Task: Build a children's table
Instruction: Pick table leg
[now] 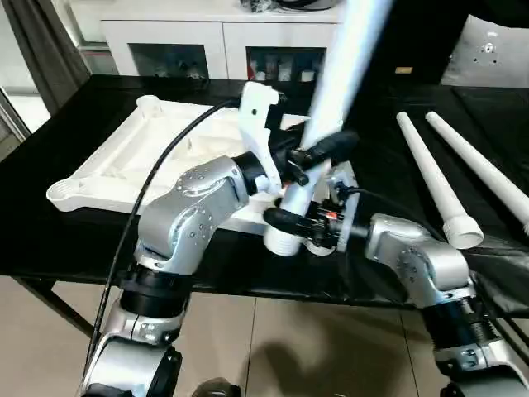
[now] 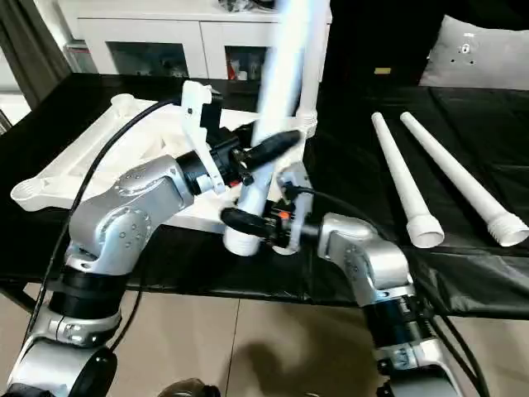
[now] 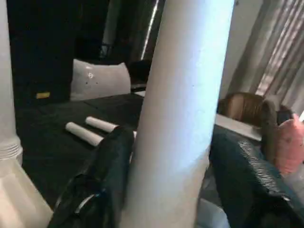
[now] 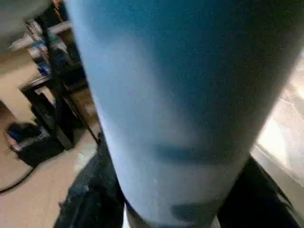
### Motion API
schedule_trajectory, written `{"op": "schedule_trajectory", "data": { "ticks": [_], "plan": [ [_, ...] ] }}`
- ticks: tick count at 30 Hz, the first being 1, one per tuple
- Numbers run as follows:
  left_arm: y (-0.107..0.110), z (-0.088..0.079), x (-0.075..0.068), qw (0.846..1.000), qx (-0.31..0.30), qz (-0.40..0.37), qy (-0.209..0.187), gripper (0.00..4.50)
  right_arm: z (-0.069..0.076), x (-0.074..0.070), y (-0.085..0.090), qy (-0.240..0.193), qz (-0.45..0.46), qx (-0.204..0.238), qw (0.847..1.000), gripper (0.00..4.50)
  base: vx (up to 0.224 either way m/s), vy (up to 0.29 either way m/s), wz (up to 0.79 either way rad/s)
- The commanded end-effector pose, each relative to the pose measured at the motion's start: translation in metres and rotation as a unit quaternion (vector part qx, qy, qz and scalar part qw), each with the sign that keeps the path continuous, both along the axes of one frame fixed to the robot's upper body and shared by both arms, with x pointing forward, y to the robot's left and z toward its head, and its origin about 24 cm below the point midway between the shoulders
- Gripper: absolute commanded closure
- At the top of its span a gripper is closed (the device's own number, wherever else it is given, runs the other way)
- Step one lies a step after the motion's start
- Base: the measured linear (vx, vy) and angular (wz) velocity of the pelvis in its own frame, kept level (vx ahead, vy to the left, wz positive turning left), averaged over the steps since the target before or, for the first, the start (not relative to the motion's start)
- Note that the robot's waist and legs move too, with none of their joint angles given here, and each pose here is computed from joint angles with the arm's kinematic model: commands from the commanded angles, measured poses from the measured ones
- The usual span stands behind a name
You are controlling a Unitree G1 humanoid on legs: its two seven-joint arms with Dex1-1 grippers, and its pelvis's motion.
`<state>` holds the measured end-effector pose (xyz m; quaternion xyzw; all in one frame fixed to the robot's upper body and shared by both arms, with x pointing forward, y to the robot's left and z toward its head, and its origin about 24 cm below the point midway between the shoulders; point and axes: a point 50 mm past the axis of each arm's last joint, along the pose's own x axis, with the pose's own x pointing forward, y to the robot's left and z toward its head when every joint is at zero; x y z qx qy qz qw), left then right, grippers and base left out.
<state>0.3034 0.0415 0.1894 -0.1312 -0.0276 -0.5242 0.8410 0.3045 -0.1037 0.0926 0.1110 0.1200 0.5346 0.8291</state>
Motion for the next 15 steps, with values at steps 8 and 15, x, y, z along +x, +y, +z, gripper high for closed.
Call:
{"op": "schedule_trajectory", "data": {
  "ticks": [8,15],
  "plan": [
    [-0.008,0.017,-0.02,0.991,-0.096,-0.092,0.013,1.07,0.003,0.014,-0.019,-0.001,-0.113,0.013,0.993,2.55,0.0,0.0,0.0],
    [0.033,-0.008,0.009,0.998,-0.054,0.024,0.024,1.07,0.011,0.001,-0.038,-0.029,-0.141,0.023,0.989,2.59,0.0,0.0,0.0]
  ]
}}
